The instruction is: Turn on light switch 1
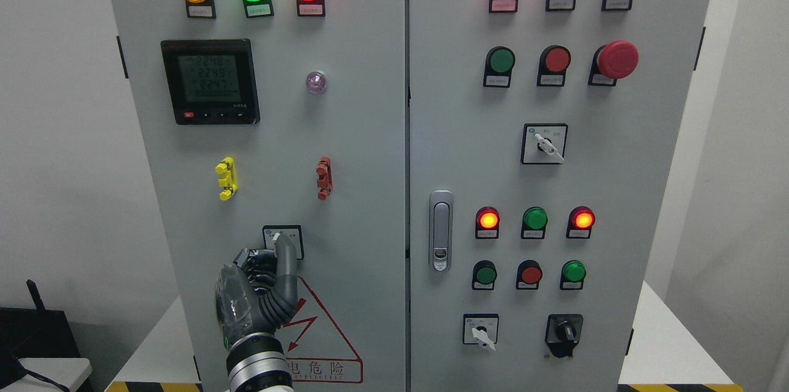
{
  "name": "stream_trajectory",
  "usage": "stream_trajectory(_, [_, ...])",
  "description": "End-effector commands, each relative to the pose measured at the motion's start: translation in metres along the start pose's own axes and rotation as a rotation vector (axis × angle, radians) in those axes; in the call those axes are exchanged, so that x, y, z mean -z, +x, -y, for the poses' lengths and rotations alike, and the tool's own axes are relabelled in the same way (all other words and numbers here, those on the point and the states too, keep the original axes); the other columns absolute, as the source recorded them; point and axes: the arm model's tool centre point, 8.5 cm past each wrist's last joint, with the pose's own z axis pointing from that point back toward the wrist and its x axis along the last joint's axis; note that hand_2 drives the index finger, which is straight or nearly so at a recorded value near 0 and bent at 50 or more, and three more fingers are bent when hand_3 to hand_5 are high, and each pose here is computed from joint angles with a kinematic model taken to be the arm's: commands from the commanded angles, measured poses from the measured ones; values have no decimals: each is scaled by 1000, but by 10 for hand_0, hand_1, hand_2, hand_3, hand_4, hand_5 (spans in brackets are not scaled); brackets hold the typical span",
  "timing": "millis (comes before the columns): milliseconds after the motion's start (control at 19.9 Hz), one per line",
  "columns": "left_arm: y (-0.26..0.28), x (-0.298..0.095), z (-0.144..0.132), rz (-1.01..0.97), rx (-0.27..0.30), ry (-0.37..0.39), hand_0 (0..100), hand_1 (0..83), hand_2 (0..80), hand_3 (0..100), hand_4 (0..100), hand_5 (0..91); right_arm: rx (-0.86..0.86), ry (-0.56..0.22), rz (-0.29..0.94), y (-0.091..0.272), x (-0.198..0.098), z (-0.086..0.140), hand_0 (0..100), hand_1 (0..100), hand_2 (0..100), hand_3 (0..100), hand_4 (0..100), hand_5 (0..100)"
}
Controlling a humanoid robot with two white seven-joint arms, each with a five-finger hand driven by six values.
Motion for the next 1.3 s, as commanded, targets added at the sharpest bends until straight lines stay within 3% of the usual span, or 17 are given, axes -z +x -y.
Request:
stream_trajectory(0, [1, 0, 1, 4, -3, -2, 498, 319, 584, 728, 776, 664, 18, 1, 1, 0, 0, 0, 120, 389, 0, 0, 0, 0])
stream_trajectory(802, [1, 0, 1, 3, -4, -6, 656, 286, 596, 734, 779, 673, 17, 1, 1, 0, 0, 0, 120, 389, 0, 0, 0, 0])
stream_trajectory(952, [1, 0, 1, 3, -4, -6, 688, 214, 599, 737, 780, 674, 17, 1, 1, 0, 0, 0, 120, 389, 0, 0, 0, 0])
stream_trajectory(1253, [0, -1, 1, 0, -4, -5, 489, 166, 596, 732, 775, 668, 18, 1, 1, 0, 0, 0, 120, 389, 0, 0, 0, 0])
